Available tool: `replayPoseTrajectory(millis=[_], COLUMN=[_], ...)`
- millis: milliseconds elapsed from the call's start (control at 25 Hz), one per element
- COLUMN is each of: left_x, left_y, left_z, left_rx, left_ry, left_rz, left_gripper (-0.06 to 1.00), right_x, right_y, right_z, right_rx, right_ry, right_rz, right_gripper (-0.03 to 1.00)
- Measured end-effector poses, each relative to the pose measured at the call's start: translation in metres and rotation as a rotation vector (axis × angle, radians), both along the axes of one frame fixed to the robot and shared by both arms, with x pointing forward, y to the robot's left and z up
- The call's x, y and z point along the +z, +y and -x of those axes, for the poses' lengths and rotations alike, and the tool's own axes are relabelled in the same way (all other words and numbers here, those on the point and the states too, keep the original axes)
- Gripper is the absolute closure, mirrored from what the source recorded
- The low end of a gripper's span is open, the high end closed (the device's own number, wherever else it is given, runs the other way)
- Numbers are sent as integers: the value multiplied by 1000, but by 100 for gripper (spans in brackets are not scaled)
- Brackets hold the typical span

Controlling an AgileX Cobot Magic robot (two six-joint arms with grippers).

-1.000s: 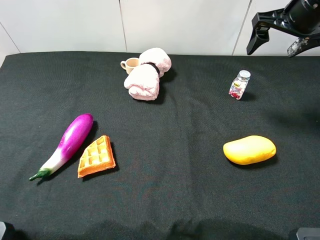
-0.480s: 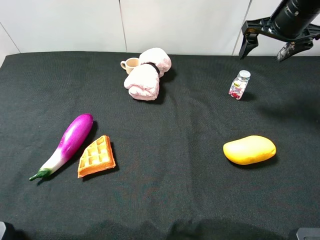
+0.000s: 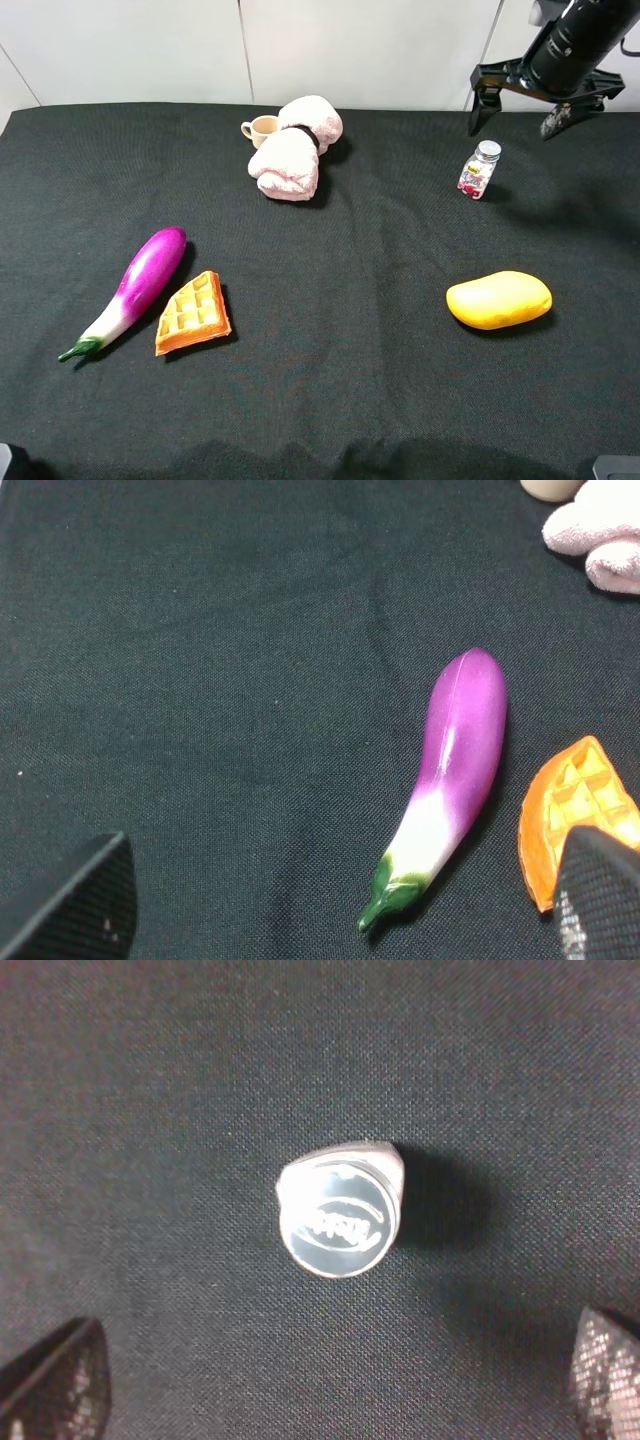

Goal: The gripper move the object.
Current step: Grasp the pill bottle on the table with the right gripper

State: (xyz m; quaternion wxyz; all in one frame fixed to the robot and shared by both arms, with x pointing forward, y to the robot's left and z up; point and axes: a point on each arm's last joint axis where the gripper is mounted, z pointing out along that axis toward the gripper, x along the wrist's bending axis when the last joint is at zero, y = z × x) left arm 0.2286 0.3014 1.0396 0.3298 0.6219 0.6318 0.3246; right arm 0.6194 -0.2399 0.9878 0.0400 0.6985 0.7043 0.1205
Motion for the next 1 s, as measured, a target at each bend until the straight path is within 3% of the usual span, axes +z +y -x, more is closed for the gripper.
replayPoseTrajectory(millis=[1000], left_x=[0], left_y=[0], left_z=[0], left_rx=[0], left_ry=[0], left_rz=[0], left_gripper=[8], right_x=[-34], right_y=[12], right_z=[-19], right_rx=[28], right_ry=[48], right_rz=[18], right_gripper=[27])
